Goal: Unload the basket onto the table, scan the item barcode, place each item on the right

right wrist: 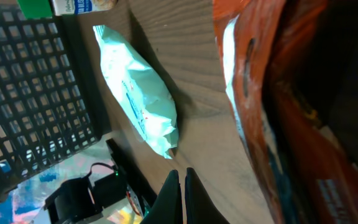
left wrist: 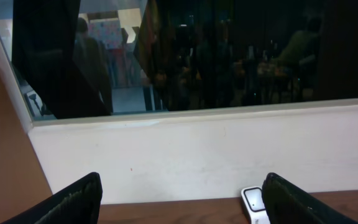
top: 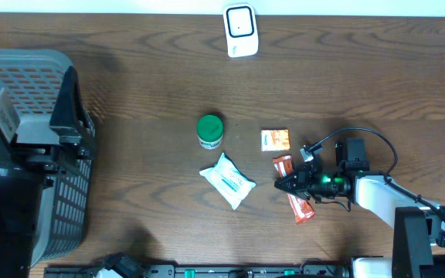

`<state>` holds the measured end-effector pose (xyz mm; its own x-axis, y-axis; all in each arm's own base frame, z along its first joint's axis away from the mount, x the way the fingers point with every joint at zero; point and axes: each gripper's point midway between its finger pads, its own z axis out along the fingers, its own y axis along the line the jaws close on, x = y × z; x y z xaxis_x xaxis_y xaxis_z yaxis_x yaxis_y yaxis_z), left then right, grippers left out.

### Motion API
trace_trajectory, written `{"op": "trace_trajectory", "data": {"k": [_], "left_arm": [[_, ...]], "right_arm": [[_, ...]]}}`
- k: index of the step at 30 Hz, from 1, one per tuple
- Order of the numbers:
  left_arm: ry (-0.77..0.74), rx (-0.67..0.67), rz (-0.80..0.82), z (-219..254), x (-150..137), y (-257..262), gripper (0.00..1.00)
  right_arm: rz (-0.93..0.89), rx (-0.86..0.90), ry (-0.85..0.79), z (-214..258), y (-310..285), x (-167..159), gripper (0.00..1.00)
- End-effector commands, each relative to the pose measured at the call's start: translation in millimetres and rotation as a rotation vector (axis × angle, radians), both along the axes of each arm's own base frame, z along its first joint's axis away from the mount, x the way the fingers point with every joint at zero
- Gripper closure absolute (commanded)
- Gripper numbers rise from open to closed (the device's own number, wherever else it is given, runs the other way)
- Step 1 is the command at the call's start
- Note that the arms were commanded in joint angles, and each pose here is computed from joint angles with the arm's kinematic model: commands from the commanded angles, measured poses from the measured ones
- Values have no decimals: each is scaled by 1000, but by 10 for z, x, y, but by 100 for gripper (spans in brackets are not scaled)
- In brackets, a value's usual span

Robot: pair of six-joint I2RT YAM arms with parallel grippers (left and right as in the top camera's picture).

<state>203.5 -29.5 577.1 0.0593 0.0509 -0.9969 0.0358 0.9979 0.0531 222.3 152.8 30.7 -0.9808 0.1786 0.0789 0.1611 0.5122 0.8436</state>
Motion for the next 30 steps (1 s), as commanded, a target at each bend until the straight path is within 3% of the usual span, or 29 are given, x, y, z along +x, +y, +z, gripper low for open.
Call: {"op": "trace_trajectory", "data": {"k": [1, 9, 16, 21, 26, 27, 28, 30], "left_arm": [[-10, -6, 12, 23, -32, 44, 18], [-10, -6, 12, 23, -32, 44, 18], [-10, -6, 12, 24, -32, 44, 18], [-11, -7, 12, 26, -32, 44, 18], [-11, -6, 12, 25, -32, 44, 18], [-11, -6, 12, 25, -32, 44, 18], [-11, -6, 12, 25, -32, 44, 18], [-11, -6, 12, 25, -32, 44, 18]], "right_arm": [[-21, -66, 48, -184, -82, -42, 99], [-49, -80, 208, -637, -99, -130, 99], [-33, -73, 247, -858, -89, -203, 99], [-22, -21, 161, -650, -37, -56, 99], [-10, 79, 8, -91, 58, 203, 97], [1, 103, -37, 50, 80, 242, 66], [14, 132, -91, 225, 103, 273, 1], [30, 153, -192, 486, 120, 306, 1]]}}
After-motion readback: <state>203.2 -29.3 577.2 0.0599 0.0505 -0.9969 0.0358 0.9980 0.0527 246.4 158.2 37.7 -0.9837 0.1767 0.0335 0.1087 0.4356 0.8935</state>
